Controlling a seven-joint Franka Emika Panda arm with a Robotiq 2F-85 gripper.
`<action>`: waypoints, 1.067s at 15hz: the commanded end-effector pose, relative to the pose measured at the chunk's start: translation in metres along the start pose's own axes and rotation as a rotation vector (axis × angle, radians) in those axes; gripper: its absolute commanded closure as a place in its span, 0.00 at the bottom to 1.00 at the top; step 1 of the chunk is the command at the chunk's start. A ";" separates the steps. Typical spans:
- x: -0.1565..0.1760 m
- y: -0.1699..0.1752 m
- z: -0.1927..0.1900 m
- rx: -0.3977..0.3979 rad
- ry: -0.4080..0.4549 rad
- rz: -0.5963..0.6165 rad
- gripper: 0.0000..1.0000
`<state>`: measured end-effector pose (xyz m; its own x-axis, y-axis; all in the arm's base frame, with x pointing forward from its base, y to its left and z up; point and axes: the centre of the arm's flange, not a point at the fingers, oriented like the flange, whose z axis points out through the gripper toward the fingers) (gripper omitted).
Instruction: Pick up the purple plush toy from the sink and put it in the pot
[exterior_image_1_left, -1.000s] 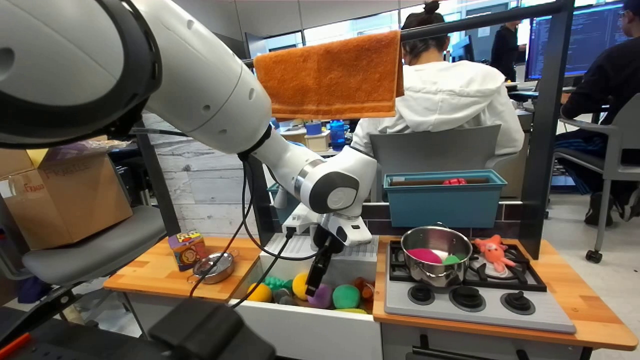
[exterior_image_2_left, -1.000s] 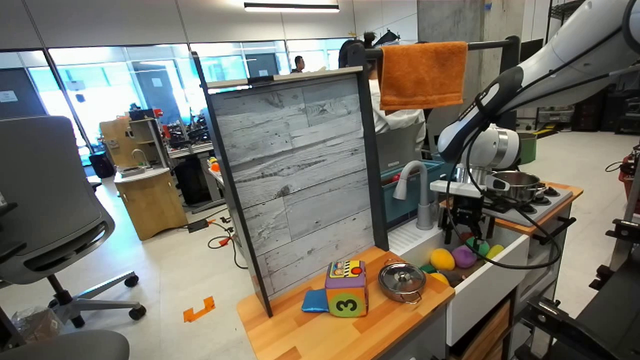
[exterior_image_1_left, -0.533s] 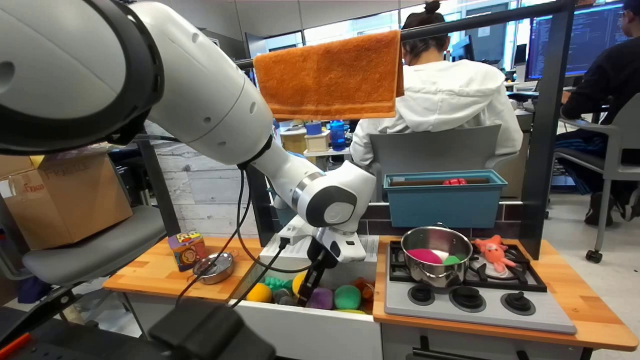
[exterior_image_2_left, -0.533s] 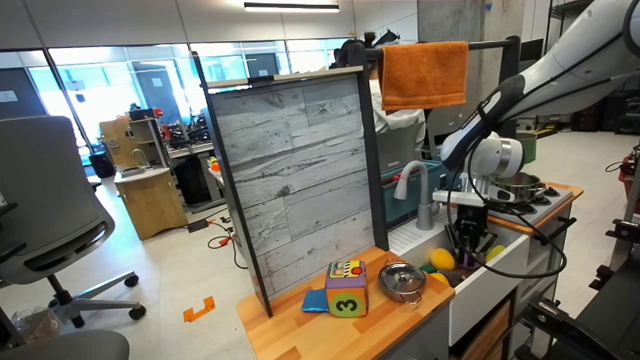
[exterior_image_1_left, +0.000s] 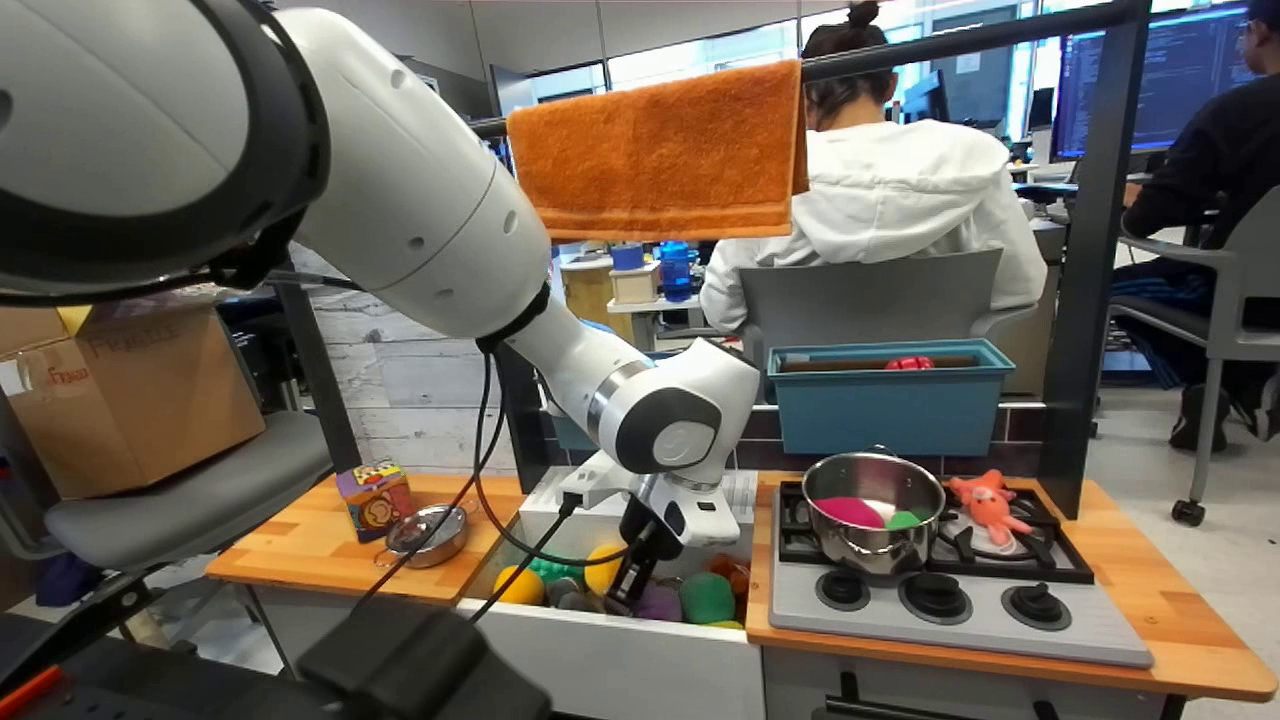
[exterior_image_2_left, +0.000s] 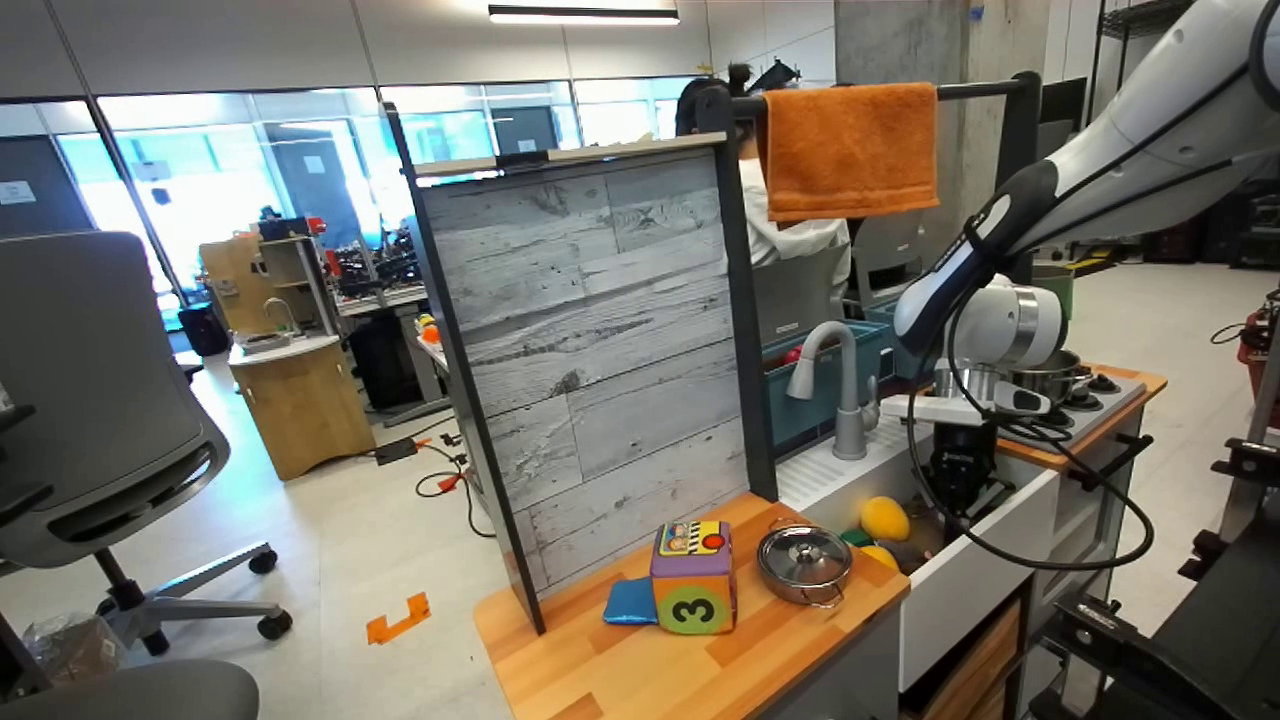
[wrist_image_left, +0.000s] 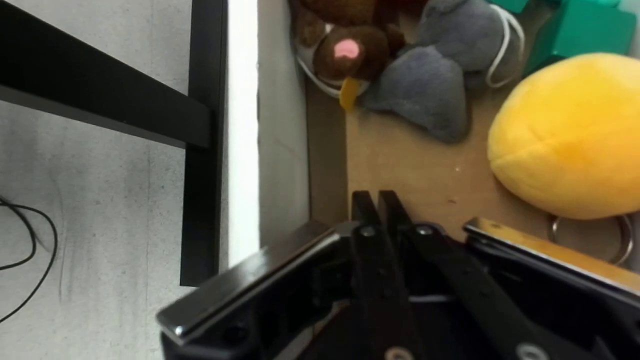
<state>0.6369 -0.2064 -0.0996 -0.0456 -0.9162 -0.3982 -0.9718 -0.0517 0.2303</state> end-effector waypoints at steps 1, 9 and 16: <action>0.040 -0.051 -0.004 0.027 0.072 0.018 0.60; 0.037 -0.067 -0.032 0.023 0.244 0.019 0.01; 0.034 -0.074 -0.013 -0.012 0.239 0.031 0.00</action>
<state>0.6589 -0.2238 -0.0752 -0.0040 -0.9847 -0.1741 -0.9701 -0.0384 0.2396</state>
